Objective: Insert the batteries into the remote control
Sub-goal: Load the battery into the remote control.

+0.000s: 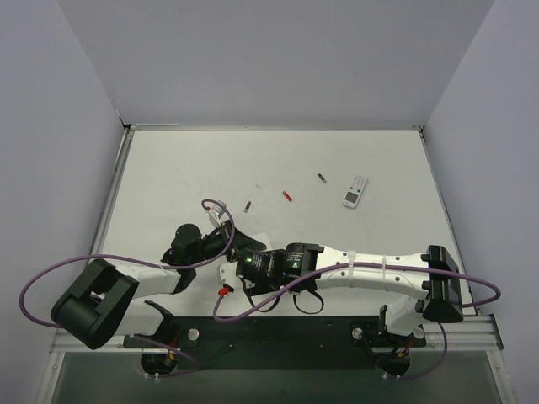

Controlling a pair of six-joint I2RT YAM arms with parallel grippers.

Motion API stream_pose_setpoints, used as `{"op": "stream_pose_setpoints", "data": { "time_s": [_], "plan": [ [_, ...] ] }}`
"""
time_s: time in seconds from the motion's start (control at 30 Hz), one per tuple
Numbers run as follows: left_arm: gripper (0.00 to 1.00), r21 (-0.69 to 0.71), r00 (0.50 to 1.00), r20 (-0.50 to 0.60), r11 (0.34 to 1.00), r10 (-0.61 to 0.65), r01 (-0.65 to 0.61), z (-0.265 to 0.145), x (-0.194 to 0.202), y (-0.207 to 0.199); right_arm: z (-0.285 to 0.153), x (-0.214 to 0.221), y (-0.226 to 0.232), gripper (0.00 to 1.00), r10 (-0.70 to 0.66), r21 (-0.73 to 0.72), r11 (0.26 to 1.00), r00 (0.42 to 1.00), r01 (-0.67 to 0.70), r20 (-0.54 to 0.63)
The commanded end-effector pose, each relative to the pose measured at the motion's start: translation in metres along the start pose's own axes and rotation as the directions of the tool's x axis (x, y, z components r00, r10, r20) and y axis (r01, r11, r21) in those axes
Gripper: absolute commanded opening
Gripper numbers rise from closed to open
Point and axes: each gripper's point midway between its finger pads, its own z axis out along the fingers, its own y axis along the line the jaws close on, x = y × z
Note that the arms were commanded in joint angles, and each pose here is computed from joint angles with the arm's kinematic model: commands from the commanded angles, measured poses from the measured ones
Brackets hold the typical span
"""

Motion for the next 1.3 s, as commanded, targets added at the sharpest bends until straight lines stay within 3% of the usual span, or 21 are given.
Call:
{"op": "stream_pose_setpoints", "data": {
  "time_s": [0.0, 0.37, 0.93, 1.17, 1.27],
  "plan": [
    [0.0, 0.085, 0.999, 0.019, 0.996, 0.035, -0.037, -0.001, -0.005, -0.02, -0.011, 0.001, -0.001, 0.43, -0.005, -0.017, 1.0, 1.0, 0.005, -0.001],
    [0.0, 0.069, 0.999, 0.037, 0.997, 0.03, -0.032, -0.003, -0.009, -0.015, -0.019, -0.007, 0.0, 0.54, -0.001, -0.044, 0.999, 0.999, 0.003, 0.053],
    [0.0, 0.049, 0.997, 0.074, 0.998, 0.03, -0.034, -0.008, -0.017, -0.006, -0.043, -0.018, -0.006, 0.55, 0.065, -0.073, 0.996, 0.985, -0.054, 0.162],
    [0.0, 0.057, 0.993, 0.112, 0.998, 0.026, -0.032, -0.012, -0.02, -0.006, -0.052, -0.015, -0.032, 0.54, 0.277, -0.013, 0.959, 0.933, -0.282, 0.229],
    [0.0, 0.072, 0.989, 0.148, 0.997, 0.027, -0.038, -0.014, -0.023, -0.011, -0.055, -0.012, -0.051, 0.53, 0.427, 0.04, 0.89, 0.861, -0.454, 0.275]
  ]
}}
